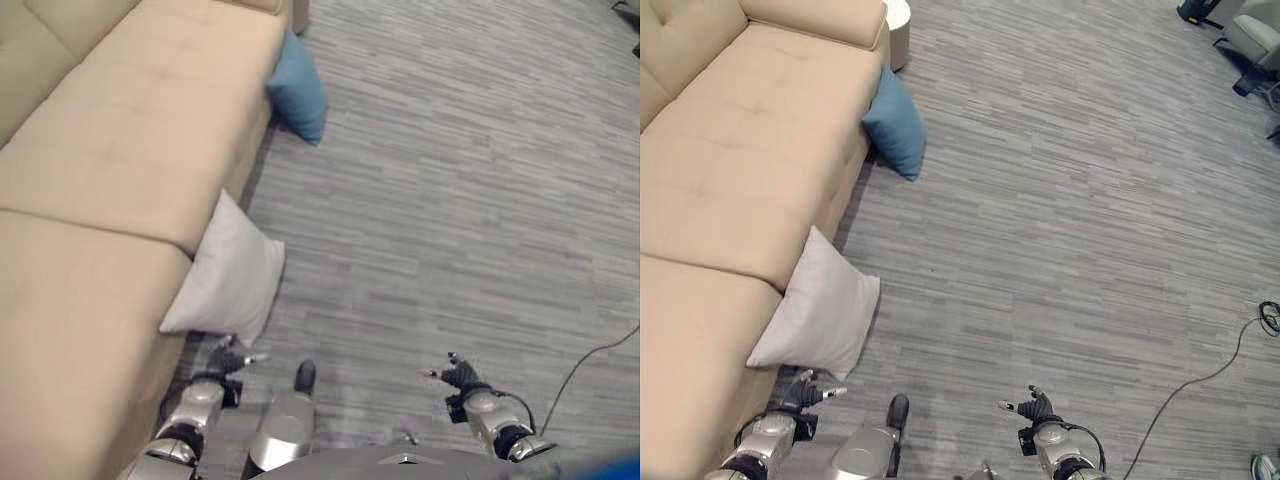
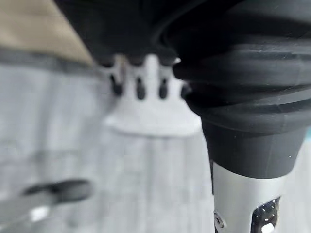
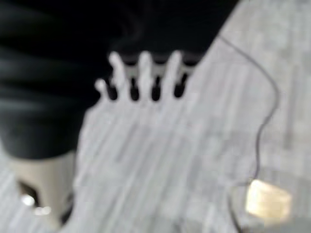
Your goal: Pick up all the scattered cushions and arrange them neatly on the sofa.
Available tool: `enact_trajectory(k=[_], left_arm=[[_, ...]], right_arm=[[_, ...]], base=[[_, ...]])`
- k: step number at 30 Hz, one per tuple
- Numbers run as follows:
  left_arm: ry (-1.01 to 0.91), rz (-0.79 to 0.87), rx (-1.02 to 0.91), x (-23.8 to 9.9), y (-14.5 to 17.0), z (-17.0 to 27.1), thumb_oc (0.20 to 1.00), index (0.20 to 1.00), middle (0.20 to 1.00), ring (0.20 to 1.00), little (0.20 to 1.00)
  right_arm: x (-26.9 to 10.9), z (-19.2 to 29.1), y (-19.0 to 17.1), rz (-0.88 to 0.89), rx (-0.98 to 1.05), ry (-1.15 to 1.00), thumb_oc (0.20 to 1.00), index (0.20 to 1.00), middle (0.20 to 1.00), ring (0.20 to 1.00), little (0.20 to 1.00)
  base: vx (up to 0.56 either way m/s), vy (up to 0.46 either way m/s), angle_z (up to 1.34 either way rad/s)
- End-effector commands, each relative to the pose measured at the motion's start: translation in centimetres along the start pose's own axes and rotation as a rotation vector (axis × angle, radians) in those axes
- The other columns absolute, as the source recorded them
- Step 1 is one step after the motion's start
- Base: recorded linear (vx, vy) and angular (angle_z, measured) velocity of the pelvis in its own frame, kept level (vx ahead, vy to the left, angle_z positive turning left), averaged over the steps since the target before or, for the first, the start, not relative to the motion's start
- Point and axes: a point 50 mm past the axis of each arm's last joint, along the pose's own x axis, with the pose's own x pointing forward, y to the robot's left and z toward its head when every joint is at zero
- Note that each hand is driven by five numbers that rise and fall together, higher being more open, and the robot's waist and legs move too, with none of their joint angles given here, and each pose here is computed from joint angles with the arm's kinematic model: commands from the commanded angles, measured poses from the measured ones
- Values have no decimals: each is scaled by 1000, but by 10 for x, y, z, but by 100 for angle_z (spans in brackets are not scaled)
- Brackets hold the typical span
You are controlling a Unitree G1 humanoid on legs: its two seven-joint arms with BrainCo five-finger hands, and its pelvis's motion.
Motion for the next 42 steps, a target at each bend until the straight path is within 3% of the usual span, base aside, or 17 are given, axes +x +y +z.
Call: enact_trajectory(k=[1, 11, 16, 25, 35, 42], left_arm=[[-3, -36, 10, -3, -13, -6, 1000, 1000, 1000, 1000, 1000], [35, -82, 14, -4, -38, -14, 1000, 1000, 1000, 1000, 1000], [15, -91, -12, -3, -44, -8, 1000, 1000, 1000, 1000, 1000], [75, -106, -10, -8, -43, -25, 1000, 1000, 1000, 1000, 1000], [141, -31, -43, -13, -16, -46, 1000, 1000, 1000, 1000, 1000], [104, -55, -19, -11, -26, -38, 1000, 1000, 1000, 1000, 1000]], right_arm=[[3, 8, -26, -60, -12, -39, 1000, 1000, 1000, 1000, 1000], [0, -12, -41, -107, -16, 22, 1000, 1000, 1000, 1000, 1000], [2, 0, -49, -132, 13, -28, 1000, 1000, 1000, 1000, 1000], [0, -13, -54, -138, 34, 17, 1000, 1000, 1000, 1000, 1000], [1, -2, -35, -66, -7, -21, 1000, 1000, 1000, 1000, 1000], [2, -2, -41, -85, 3, -16, 1000, 1000, 1000, 1000, 1000]], base=[[254, -34, 91], [281, -145, 109], [131, -195, 115], [61, -122, 96], [123, 98, 26], [177, -7, 79]])
